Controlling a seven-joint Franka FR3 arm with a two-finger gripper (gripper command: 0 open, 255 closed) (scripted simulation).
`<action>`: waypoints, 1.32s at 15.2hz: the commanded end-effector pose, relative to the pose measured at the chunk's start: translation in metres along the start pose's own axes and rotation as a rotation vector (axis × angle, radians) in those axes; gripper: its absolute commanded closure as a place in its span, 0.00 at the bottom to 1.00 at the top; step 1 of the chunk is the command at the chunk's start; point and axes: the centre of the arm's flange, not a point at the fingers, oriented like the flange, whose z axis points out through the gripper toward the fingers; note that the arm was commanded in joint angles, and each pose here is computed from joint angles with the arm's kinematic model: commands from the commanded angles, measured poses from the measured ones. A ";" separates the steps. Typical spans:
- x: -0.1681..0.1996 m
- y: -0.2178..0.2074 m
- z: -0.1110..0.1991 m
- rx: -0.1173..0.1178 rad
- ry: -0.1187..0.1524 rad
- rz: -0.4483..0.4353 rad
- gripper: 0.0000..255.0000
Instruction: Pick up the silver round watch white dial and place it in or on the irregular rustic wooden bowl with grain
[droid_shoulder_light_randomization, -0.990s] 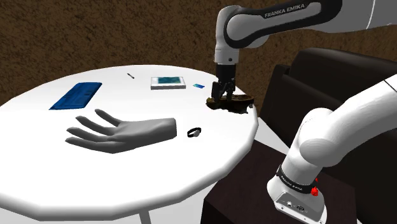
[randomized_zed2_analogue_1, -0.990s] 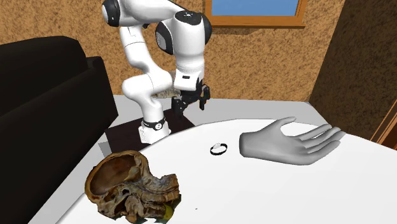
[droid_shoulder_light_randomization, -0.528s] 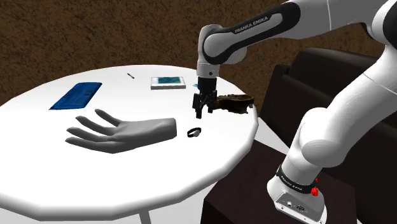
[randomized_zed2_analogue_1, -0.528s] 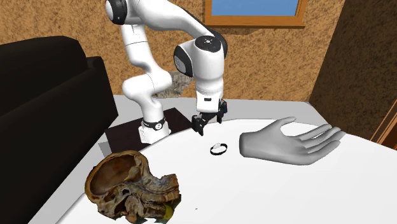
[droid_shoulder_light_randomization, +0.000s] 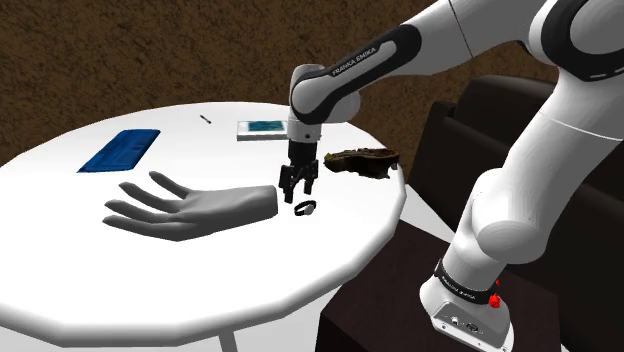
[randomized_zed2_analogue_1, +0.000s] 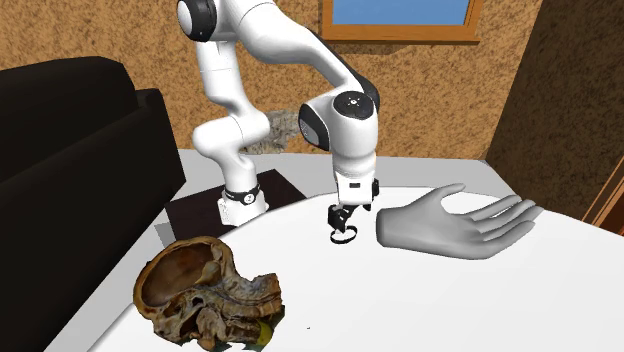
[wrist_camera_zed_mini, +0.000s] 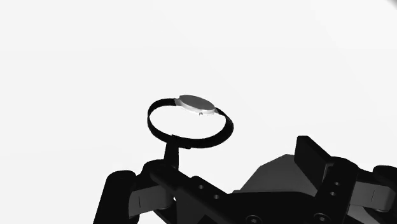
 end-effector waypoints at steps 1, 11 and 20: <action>0.000 0.000 0.011 0.001 0.001 -0.001 0.00; 0.000 0.000 0.030 0.001 0.001 -0.001 0.00; 0.000 0.000 0.030 0.001 0.001 -0.001 1.00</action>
